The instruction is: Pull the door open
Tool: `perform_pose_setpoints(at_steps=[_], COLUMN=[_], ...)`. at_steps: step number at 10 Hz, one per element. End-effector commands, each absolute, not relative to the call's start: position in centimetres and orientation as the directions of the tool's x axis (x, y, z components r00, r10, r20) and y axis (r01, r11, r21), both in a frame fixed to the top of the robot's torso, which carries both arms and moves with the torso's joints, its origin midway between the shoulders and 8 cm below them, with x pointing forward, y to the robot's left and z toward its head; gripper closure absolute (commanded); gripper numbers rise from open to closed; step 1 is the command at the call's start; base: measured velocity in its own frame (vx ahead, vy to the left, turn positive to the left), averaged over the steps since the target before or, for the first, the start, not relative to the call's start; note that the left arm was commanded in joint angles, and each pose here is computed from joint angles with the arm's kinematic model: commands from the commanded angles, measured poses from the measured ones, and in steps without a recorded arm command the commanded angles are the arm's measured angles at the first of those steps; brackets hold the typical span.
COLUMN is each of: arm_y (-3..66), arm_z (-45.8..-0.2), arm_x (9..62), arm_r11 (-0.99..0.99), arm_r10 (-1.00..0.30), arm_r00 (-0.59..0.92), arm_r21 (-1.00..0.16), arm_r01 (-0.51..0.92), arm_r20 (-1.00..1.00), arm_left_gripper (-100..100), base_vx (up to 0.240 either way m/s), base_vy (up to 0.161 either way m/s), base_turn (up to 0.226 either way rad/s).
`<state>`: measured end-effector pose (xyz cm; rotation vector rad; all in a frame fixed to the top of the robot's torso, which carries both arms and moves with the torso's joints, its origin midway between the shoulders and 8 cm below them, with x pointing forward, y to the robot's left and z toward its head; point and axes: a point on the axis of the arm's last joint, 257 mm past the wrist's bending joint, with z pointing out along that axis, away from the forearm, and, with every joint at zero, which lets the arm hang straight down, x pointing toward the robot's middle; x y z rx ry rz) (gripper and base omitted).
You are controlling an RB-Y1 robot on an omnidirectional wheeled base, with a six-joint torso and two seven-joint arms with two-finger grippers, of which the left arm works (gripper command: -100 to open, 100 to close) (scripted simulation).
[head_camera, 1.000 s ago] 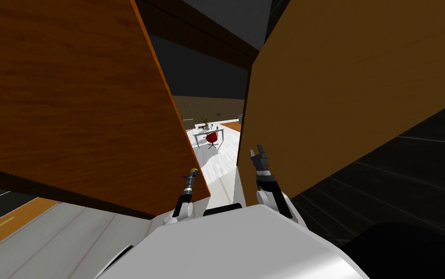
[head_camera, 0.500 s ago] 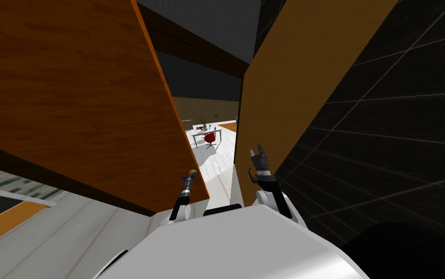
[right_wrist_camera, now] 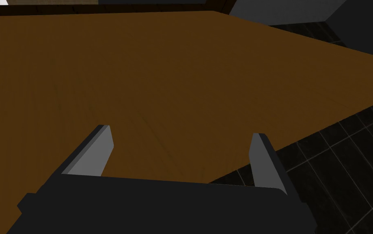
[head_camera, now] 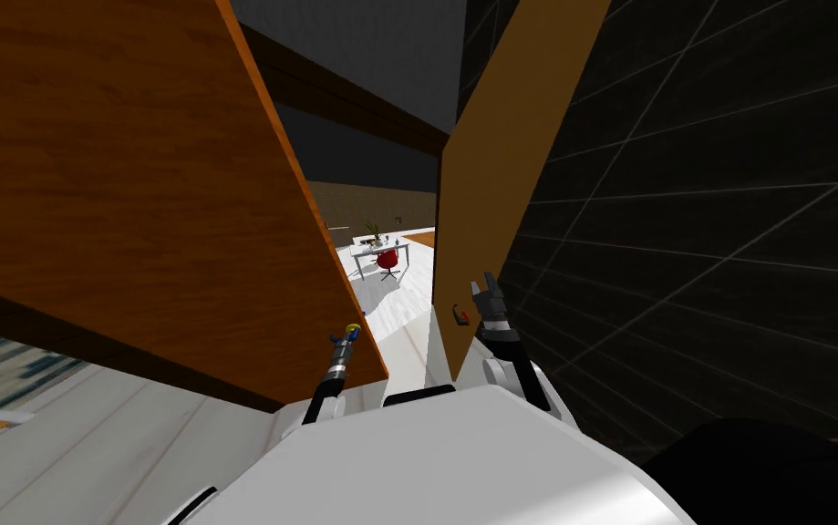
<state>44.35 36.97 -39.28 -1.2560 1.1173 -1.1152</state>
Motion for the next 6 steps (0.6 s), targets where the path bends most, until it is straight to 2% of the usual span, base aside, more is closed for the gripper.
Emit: perform_pose_setpoints(at_steps=[1,6], arm_y=[37.0,41.5], arm_z=[-39.6,-39.4], arm_x=[43.4,40.4], arm_r11=[-0.006,-0.003], arm_r10=[-0.994,-0.993], arm_r00=[0.109,0.117], arm_r21=[-1.000,-1.000], arm_r01=[0.004,0.004], arm_r20=[0.007,0.004], arm_left_gripper=[100,100], base_vx=[-0.084,-0.011], base_vy=[-0.037,-0.006], base_turn=[-0.120,-0.118])
